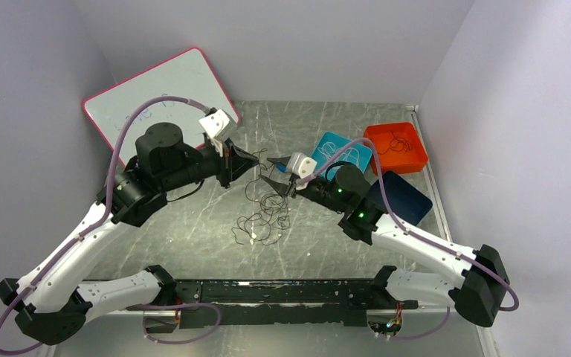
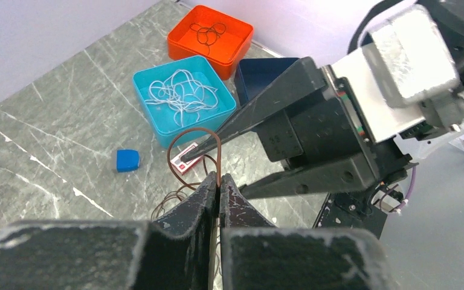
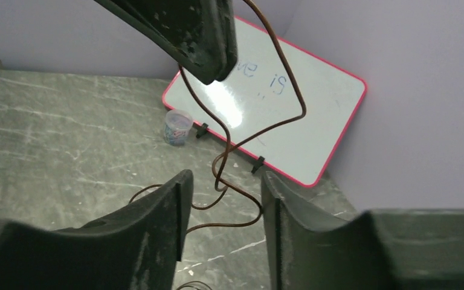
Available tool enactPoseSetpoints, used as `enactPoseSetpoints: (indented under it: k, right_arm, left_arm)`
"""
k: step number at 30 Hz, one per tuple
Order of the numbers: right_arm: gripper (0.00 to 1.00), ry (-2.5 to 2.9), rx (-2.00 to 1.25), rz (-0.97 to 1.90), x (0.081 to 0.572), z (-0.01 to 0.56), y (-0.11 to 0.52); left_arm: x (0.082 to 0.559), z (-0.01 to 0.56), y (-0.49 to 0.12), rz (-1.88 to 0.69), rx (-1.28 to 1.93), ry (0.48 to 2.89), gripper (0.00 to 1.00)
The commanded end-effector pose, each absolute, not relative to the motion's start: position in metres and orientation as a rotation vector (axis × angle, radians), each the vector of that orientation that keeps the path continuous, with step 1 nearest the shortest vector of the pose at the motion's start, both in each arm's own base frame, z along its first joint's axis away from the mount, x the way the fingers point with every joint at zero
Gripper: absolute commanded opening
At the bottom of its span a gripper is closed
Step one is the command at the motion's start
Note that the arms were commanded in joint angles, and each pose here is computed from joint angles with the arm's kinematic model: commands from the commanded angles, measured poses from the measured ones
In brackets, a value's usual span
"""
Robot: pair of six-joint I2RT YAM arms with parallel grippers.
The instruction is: Untangle the cables
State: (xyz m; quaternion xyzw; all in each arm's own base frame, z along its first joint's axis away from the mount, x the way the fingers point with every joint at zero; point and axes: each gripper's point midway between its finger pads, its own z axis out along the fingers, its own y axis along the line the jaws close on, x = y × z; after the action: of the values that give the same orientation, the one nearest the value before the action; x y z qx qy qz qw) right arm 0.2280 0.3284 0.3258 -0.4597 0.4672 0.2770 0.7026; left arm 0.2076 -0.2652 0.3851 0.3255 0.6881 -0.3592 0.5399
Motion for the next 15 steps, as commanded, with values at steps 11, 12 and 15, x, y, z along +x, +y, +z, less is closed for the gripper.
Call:
enactPoseSetpoints:
  k: [11,12,15]
  right_arm:
    - [0.07,1.04,-0.902,0.668,0.234,0.348,0.331]
    - [0.02,1.046,-0.888,0.66,0.235,0.35,0.329]
    - [0.0,1.054,-0.832,0.636,0.239,0.358,0.319]
  left_arm:
    - [0.19,0.397,-0.258,-0.901,0.776,1.555,0.07]
    - [0.19,0.396,-0.258,-0.899,0.77,1.559,0.08]
    - [0.193,0.391,-0.258,-0.897,0.752,1.573,0.12]
